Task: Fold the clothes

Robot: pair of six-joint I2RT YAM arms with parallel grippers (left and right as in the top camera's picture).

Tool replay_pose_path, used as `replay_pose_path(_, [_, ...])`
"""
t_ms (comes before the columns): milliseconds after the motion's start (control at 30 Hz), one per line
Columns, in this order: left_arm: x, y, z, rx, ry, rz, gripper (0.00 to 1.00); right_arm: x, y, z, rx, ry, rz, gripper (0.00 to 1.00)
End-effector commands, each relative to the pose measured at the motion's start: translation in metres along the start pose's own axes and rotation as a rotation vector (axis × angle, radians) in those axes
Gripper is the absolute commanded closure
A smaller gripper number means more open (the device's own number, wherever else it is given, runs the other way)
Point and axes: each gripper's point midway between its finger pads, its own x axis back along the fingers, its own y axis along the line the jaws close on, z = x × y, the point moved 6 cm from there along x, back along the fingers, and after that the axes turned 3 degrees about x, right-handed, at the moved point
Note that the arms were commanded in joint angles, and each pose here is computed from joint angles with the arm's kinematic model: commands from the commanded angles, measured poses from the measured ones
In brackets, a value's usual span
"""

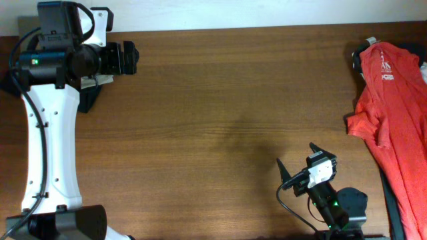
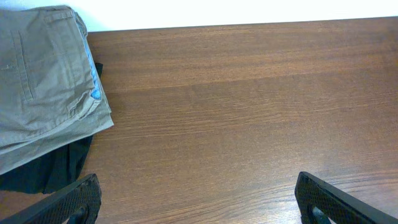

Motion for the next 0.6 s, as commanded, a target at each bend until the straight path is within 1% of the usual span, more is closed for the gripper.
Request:
replay_pose_path(0, [0.009, -0.003, -0.001, -0.002, -0.022, 0.010, 0.01, 0.004, -0.003, -0.006, 0.028, -0.054, 0.037, 0.01])
replay_pose_path(133, [0.009, -0.003, -0.001, -0.002, -0.022, 0.010, 0.01, 0.006, -0.003, -0.011, 0.041, -0.088, 0.038, 0.01])
replay_pose_path(233, [0.009, -0.003, -0.001, -0.002, -0.022, 0.010, 0.01, 0.005, -0.014, -0.013, 0.056, -0.140, 0.117, 0.02])
replay_pose_path(400, [0.009, -0.003, -0.001, -0.002, -0.022, 0.010, 0.01, 0.008, -0.026, -0.011, 0.029, -0.128, 0.188, 0.01])
replay_pose_path(433, [0.009, -0.003, -0.001, -0.002, -0.022, 0.010, 0.01, 0.009, -0.030, -0.004, 0.012, -0.092, 0.222, 0.01])
replay_pose_path(567, [0.009, -0.003, -0.001, -0.002, -0.022, 0.010, 0.01, 0.013, -0.043, -0.001, 0.002, -0.074, 0.318, 0.01])
